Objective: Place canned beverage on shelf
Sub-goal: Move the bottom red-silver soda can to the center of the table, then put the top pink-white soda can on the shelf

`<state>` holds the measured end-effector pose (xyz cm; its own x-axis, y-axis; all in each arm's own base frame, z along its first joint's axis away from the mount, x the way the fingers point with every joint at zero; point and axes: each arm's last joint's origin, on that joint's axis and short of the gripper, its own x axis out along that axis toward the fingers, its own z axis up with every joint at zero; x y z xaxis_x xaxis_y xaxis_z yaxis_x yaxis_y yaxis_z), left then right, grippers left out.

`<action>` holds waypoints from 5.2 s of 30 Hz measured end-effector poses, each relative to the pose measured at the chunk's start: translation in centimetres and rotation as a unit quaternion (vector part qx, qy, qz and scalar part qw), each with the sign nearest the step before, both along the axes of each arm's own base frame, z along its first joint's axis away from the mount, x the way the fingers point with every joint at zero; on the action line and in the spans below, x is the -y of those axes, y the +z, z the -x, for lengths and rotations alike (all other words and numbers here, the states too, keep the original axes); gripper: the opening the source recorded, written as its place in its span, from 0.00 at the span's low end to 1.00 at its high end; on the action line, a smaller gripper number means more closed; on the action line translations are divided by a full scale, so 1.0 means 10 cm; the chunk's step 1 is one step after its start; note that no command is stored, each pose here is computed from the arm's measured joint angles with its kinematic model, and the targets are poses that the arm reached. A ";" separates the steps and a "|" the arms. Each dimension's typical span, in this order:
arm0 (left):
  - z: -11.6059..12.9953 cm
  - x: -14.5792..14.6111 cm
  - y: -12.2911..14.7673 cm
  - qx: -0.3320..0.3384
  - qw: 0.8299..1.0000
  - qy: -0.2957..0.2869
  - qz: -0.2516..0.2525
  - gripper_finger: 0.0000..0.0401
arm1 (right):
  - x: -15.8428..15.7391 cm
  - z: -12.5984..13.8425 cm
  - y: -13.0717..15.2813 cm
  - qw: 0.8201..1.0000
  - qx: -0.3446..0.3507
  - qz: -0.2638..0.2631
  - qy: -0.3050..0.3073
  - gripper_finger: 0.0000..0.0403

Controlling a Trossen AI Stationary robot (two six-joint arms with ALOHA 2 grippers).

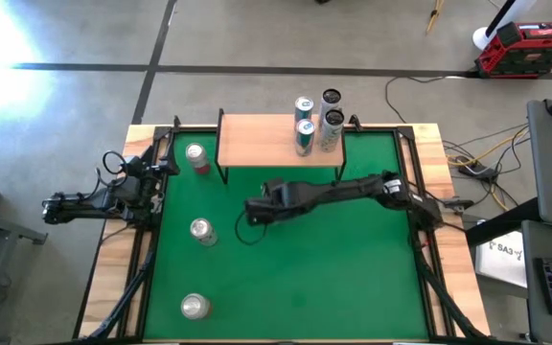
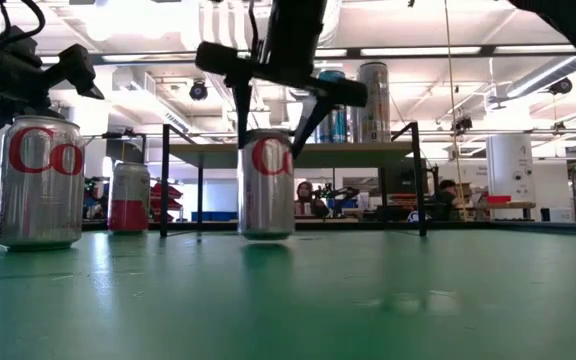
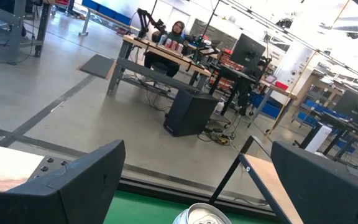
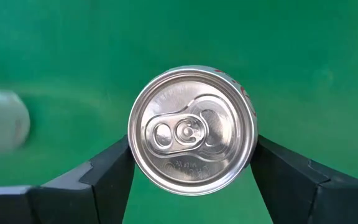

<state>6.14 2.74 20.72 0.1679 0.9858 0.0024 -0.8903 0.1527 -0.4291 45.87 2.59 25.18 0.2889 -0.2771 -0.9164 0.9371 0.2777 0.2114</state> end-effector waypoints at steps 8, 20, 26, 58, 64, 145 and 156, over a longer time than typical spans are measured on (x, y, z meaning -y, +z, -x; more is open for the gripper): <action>0.00 0.00 0.00 0.000 1.000 0.000 0.000 0.97 | 0.45 0.02 0.01 0.995 0.008 -0.012 -0.102 0.68; 0.00 0.00 0.00 0.000 1.000 0.000 0.000 0.97 | 0.54 0.02 0.01 0.988 0.025 -0.027 -0.153 0.70; 0.00 0.00 0.00 0.000 1.000 0.000 0.000 0.97 | 0.53 0.02 0.01 0.990 0.020 -0.035 -0.138 0.70; 0.00 0.00 0.00 0.000 1.000 0.000 0.000 0.97 | 0.36 -0.02 0.01 1.000 0.002 -0.014 -0.013 0.93; 0.00 0.00 0.00 0.000 1.000 0.000 0.000 0.97 | 0.12 0.19 0.33 1.000 -0.001 -0.004 0.012 0.93; 0.00 0.00 0.00 0.000 1.000 0.000 0.000 0.97 | 0.14 3.15 -0.75 0.777 0.396 0.378 0.309 0.59; 0.00 0.00 0.00 0.000 1.000 0.000 0.000 0.97 | 0.23 3.48 -0.76 0.768 0.429 0.389 0.273 0.59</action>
